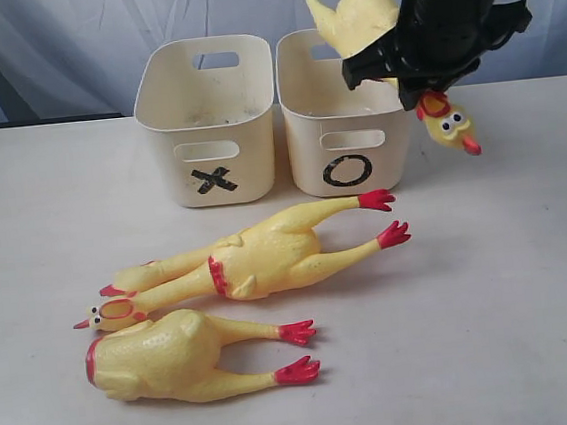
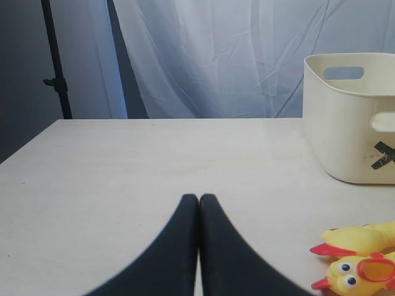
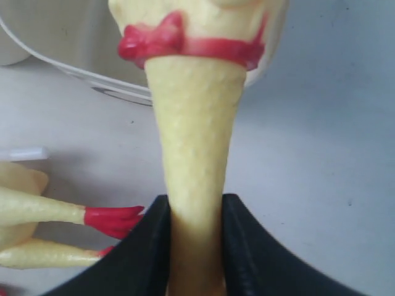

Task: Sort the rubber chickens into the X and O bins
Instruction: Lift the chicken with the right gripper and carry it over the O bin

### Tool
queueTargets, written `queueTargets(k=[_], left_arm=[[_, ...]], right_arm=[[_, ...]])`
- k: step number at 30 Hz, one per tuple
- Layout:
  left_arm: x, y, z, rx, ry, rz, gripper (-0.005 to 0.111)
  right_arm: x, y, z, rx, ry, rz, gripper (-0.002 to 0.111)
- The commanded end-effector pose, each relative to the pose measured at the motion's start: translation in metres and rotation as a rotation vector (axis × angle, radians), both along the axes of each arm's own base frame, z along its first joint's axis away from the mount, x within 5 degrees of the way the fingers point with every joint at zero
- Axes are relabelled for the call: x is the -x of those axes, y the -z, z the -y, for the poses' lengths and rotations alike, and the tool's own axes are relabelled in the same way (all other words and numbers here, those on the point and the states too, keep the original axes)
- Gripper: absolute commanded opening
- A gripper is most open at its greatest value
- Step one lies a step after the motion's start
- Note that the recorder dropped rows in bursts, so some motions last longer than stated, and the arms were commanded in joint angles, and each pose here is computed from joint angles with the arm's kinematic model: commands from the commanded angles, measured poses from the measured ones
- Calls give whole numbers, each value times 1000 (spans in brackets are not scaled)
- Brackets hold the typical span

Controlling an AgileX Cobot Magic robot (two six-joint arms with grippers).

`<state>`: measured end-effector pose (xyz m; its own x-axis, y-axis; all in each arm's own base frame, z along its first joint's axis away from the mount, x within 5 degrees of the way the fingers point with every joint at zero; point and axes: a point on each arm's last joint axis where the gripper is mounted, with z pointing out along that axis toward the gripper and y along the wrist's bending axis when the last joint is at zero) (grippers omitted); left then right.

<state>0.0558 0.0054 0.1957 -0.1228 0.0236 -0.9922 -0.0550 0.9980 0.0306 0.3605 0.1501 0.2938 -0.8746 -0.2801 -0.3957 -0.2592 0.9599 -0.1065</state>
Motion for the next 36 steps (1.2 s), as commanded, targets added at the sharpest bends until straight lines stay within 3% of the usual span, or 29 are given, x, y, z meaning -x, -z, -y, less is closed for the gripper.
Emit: queueTargets(k=[1, 12, 36], left_arm=[[0, 1, 0, 0, -1, 2, 0], [0, 1, 0, 0, -1, 2, 0], [0, 1, 0, 0, -1, 2, 0]], right_arm=[[-7, 10, -5, -38, 8, -10, -1], [-15, 30, -9, -29, 23, -50, -1], [-16, 29, -10, -45, 28, -35, -1]])
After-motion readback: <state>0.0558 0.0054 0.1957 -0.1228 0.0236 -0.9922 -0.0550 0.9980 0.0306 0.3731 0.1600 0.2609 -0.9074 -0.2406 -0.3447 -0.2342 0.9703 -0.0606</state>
